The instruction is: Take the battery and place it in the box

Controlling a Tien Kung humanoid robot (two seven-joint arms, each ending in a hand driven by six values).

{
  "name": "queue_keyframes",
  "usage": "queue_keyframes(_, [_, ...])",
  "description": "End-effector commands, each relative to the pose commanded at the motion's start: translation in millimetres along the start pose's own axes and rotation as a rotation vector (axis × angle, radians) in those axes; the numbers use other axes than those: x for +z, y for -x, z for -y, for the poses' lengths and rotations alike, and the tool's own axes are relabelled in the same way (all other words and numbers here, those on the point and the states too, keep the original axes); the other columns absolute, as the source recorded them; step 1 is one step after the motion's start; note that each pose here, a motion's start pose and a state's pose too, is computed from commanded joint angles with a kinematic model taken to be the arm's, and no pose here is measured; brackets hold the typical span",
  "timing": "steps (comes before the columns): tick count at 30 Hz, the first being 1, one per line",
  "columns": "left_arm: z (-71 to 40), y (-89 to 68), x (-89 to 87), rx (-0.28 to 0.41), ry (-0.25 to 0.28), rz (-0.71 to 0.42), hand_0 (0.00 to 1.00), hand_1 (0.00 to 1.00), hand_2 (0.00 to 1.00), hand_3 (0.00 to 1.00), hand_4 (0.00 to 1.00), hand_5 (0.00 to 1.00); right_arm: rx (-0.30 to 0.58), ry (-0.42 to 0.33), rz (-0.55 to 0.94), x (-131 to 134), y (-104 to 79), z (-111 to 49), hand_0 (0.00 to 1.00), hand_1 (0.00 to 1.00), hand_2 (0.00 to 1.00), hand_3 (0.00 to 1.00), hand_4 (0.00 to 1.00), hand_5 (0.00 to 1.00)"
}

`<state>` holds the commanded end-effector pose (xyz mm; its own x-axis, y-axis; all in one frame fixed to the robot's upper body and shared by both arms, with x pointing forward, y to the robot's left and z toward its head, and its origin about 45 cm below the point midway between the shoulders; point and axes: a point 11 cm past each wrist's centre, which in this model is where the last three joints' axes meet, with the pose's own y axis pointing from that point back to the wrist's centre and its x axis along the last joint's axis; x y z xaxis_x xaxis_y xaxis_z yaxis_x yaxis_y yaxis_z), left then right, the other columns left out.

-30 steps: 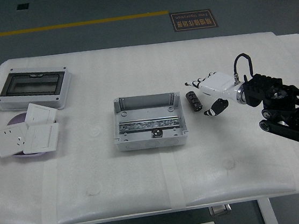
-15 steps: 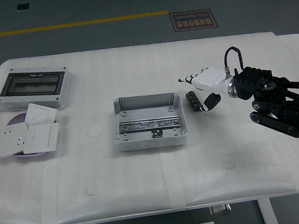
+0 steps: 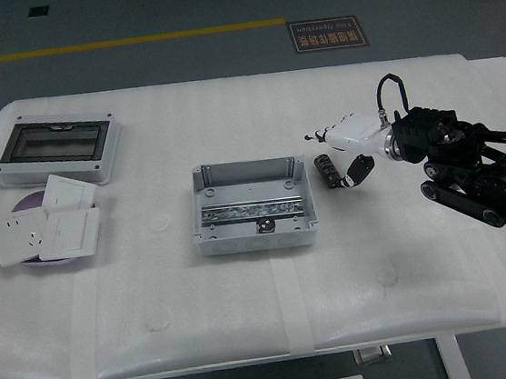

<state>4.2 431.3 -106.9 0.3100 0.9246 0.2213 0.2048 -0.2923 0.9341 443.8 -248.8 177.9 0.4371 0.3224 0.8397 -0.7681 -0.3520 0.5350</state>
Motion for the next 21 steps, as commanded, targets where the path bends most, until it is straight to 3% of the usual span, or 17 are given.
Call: queue_keyframes(21, [0.3, 1.0, -0.1, -0.003, 0.005, -0.005, 0.681, 0.677, 0.584, 0.633, 0.624, 0.333, -0.036, 0.002, 0.016, 1.4, 12.2, -1.0, 0.827, 0.71, 0.827, 0.998, 0.776, 0.264])
